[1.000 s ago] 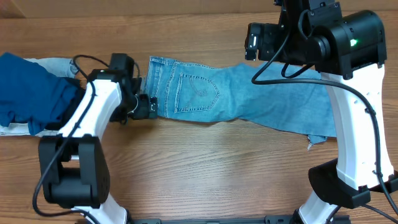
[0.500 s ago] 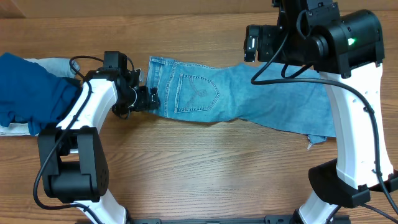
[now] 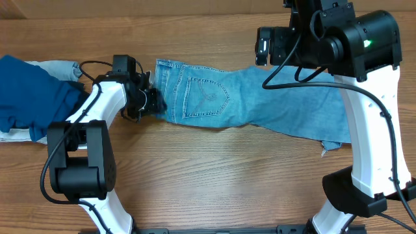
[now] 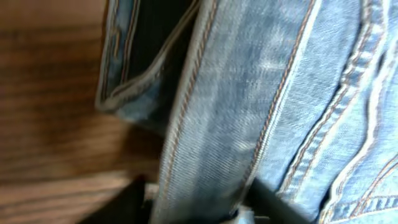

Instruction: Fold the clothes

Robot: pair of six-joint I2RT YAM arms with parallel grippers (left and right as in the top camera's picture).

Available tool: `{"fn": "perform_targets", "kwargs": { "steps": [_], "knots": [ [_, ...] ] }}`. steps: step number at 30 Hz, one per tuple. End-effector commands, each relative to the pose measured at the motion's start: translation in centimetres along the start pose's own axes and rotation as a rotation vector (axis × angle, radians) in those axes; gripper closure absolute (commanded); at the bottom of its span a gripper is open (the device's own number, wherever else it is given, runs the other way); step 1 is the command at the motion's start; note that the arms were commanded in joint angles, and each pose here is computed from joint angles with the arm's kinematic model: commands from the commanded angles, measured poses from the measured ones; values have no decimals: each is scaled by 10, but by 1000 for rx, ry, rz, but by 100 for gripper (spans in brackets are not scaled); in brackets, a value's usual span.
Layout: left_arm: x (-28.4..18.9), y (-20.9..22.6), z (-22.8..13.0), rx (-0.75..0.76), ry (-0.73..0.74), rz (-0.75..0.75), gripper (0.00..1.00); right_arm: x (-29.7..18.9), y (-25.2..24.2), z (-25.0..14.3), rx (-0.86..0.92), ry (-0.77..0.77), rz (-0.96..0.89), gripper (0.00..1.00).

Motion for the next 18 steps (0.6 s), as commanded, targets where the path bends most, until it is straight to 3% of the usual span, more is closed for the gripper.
{"fn": "perform_targets", "kwargs": {
  "steps": [1, 4, 9, 13, 15, 16, 18],
  "knots": [
    [-12, -20, 0, 7, 41, -156, 96, -1, -2, 0, -42, -4, -10, 0],
    [-94, -44, 13, 39, -60, -161, 96, -1, -4, 0, -36, -6, -35, 10],
    [-265, -88, -1, 165, -485, -173, 96, -3, -64, 2, 253, -23, -163, 2],
    [-327, -93, -35, 168, -670, -133, 96, 8, -141, -17, 477, 57, -132, 0],
    [-333, -92, -43, 170, -681, -131, 96, 34, -166, -40, 540, 186, -120, 4],
    [-330, -91, -43, 165, -663, -124, 96, 76, -178, -69, 579, 338, -90, 13],
    [-328, -90, -42, 164, -656, -120, 96, 105, -179, -87, 597, 408, -60, 18]
  ]
}}
Point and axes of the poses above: each gripper's point midway between its finger pads, its own x axis out along the fingers, its own y axis along the line the jaws close on, z = x × y, the point moved 8 cm from there along -x, back along the fingers, and after that the axes turned 12 degrees about -x, right-handed, at the moved point
